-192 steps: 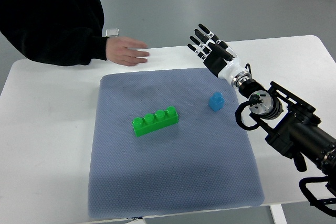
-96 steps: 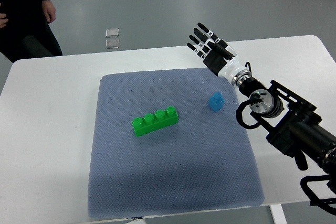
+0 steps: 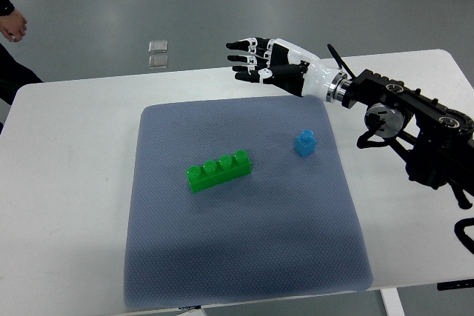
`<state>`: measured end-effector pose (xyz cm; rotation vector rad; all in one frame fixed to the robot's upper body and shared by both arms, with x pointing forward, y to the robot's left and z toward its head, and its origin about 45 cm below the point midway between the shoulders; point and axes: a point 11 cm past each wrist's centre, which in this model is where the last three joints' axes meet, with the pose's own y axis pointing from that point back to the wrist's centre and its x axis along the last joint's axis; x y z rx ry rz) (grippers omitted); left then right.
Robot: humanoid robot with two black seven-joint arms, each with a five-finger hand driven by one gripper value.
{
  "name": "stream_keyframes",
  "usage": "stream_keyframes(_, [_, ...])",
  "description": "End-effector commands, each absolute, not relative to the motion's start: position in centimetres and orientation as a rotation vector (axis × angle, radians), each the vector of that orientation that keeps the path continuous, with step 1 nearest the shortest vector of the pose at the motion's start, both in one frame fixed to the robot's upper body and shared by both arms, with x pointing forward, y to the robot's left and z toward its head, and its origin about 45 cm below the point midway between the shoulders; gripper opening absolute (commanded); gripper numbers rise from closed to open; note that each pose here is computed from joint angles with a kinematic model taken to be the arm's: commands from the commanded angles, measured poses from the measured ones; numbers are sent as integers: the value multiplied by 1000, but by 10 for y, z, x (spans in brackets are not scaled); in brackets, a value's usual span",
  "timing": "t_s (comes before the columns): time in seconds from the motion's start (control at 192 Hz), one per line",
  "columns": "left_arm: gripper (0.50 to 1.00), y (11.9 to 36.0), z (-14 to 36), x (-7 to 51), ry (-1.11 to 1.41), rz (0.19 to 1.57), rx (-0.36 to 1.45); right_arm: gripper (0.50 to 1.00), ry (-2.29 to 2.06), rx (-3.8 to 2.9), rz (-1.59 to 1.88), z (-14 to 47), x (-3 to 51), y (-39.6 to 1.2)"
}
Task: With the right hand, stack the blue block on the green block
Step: 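Move the right hand over the small blue block, fingers open, then lower the right hand around the blue block and close fingers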
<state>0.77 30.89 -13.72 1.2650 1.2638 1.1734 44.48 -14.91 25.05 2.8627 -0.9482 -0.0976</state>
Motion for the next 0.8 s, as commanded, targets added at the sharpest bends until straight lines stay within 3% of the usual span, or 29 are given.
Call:
stream_keyframes(0.0, [1000,309,-137,8,1263,1173,1264,921,-621,2636,226,252,434,-149])
stream_keyframes(0.318, [1000,309,-137,9,1261,1173,1266,924,-182,2024,785,315,436,-175])
stream_keyframes(0.6, [1000,310,-137,9,1261,1175,1266,924,-209,1928,844,316,443,-179])
stream_keyframes(0.793, [1000,310,-137,9,1264,1179,1262,924,-239,1946,779,279,440,-187])
